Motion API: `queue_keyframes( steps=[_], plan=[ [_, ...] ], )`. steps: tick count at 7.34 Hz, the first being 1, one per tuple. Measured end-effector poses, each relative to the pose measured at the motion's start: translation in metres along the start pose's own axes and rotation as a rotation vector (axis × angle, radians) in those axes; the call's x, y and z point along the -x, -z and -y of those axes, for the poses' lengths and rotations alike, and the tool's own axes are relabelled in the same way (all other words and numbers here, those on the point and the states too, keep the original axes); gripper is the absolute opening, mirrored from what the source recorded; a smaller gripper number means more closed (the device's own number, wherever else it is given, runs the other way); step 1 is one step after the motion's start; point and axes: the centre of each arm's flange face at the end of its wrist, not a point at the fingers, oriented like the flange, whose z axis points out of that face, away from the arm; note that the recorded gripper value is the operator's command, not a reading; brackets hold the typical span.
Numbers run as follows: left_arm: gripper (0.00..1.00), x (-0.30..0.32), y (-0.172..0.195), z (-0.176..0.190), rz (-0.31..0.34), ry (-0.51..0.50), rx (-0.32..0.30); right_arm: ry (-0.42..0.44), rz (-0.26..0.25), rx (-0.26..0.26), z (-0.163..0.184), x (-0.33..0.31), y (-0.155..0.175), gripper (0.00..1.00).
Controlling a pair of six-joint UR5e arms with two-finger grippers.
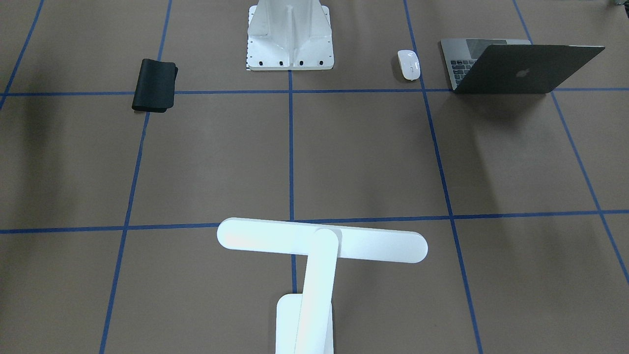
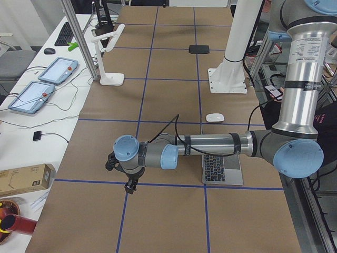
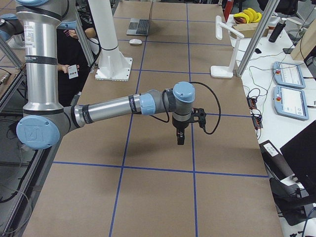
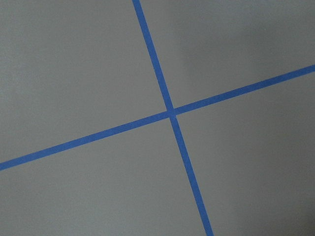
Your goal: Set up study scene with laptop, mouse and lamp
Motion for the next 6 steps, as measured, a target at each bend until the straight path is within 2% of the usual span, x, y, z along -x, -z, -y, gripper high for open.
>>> queue_keyframes(
  steps=[3, 6],
  plan=[
    [1.00, -0.003, 0.003, 0.002, -0.001, -0.004, -0.005, 0.015, 0.002, -0.008, 0.002, 0.006, 0.003, 1.00],
    [1.00, -0.052, 0.047, 0.014, 0.008, -0.024, -0.054, -0.030, 0.016, -0.071, 0.014, 0.039, 0.029, 1.00]
  ],
)
